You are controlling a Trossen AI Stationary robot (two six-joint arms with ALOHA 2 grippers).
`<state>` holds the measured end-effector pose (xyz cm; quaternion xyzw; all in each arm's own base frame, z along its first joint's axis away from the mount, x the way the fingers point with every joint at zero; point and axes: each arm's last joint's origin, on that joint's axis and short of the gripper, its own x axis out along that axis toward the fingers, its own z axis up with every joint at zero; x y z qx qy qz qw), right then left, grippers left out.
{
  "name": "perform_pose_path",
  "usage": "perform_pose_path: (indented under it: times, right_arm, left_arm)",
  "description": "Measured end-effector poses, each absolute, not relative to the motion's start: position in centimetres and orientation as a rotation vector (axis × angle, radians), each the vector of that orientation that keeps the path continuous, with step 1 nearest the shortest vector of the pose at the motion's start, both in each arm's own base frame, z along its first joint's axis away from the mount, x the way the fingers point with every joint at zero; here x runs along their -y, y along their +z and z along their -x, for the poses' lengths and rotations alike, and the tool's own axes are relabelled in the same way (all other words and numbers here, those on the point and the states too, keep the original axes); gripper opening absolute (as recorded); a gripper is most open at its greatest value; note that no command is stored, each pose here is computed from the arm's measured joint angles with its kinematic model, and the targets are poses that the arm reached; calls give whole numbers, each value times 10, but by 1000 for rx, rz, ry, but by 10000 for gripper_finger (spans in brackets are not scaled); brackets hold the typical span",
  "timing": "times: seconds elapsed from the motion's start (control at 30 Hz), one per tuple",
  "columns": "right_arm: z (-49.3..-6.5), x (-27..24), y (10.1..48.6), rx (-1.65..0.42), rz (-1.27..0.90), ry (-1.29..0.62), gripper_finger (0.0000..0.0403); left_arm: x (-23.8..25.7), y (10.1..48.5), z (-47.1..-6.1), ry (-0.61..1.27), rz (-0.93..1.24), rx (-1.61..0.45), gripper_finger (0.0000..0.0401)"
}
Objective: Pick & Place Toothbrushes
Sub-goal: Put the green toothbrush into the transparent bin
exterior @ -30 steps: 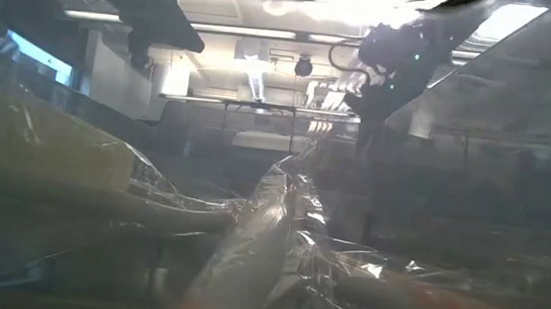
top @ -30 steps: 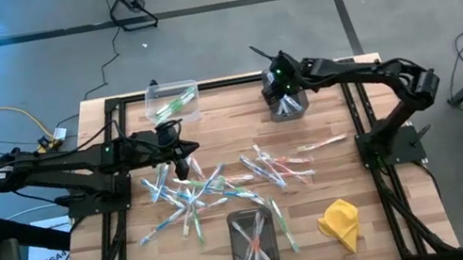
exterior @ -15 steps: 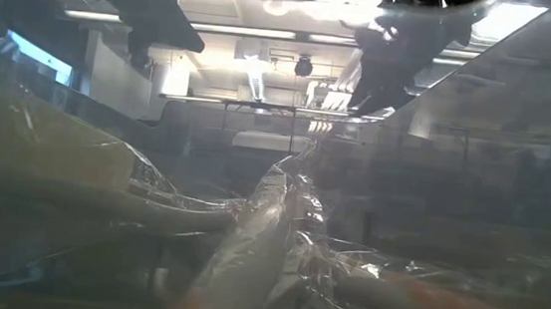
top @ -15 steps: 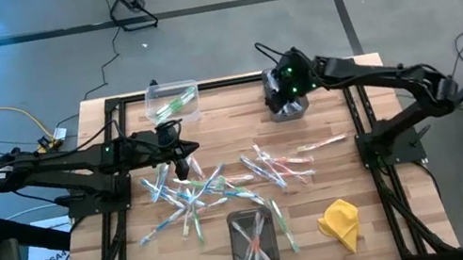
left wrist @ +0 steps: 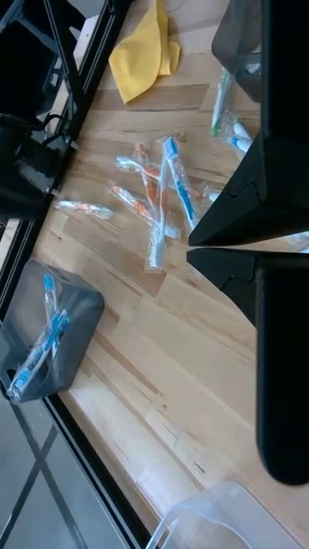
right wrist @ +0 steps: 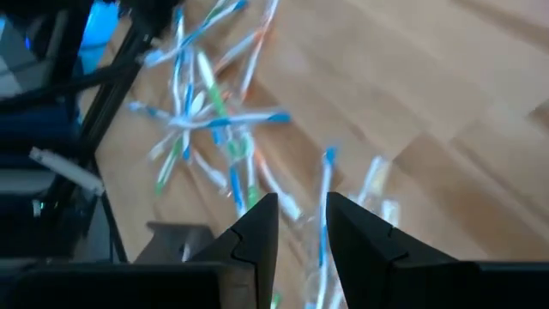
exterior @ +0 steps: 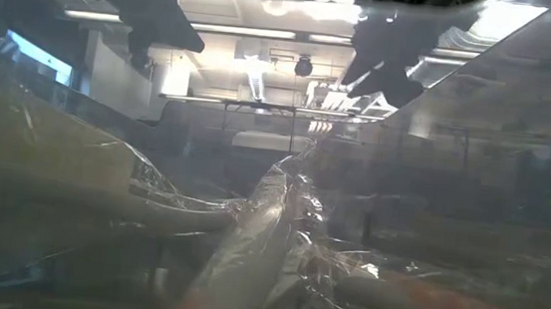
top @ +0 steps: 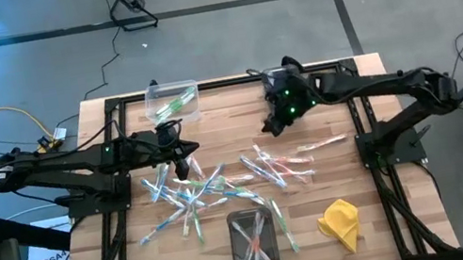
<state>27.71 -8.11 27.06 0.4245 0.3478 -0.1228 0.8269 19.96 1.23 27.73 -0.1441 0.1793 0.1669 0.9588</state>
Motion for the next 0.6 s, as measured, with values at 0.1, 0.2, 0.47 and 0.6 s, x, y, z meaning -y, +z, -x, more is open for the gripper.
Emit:
perform_pose_path:
  times: [0.1,0.2,0.47,0.6]
  right_arm:
    - [-281,67,271,-759,-880,-222,93]
    - [-284,51,271,-774,-879,-208,93]
    - [-289,7,270,-809,-920,-209,93]
    - [-289,-19,270,-830,-937,-201,93]
  left_arm:
    - [-12,277,-200,338,292,-364,12]
    - [-12,277,-200,338,292,-364,12]
    - [-12,277,-200,338,292,-364,12]
    - [-12,277,-200,338,292,-364,12]
